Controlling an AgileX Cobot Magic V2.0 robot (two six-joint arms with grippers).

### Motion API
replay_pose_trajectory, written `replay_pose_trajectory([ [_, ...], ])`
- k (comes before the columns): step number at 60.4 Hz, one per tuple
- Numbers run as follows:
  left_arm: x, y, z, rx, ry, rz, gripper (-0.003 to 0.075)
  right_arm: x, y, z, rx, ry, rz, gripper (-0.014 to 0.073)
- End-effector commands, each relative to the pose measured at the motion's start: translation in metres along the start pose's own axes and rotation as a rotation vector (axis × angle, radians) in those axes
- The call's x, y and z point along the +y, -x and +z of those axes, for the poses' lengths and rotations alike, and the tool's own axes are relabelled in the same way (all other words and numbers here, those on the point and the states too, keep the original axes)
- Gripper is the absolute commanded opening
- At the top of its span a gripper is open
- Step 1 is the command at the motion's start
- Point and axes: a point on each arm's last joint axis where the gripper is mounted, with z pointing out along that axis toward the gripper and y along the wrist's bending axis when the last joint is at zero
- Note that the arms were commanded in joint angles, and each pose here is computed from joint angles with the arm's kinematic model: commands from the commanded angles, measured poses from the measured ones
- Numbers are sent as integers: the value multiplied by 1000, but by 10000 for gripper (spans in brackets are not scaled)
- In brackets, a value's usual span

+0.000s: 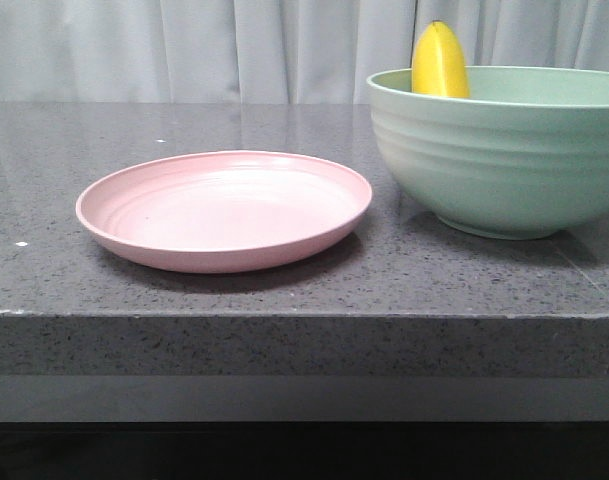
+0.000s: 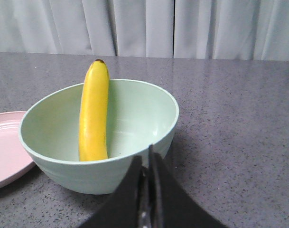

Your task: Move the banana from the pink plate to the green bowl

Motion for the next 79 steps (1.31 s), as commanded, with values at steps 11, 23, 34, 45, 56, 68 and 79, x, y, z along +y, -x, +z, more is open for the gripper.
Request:
replay_pose_trajectory([
  [11, -1, 17, -2, -115, -4, -5, -20, 0, 15, -1, -96, -6, -2, -57],
  [23, 0, -4, -7, -130, -4, -3, -20, 0, 15, -1, -96, -6, -2, -57],
  [34, 2, -44, -13, -158, -9, -11, -20, 0, 15, -1, -96, -6, -2, -57],
  [45, 4, -72, 0, -123, -6, -13, -20, 0, 14, -1, -94, -6, -2, -57],
  [56, 4, -86, 7, -190, -10, -33, -20, 0, 14, -1, -94, -6, -2, -57],
  [68, 4, -86, 7, -179, -10, -33, -20, 0, 14, -1, -94, -6, -2, -57],
  [79, 4, -86, 7, -176, -10, -33, -20, 0, 14, -1, -94, -6, -2, -57],
])
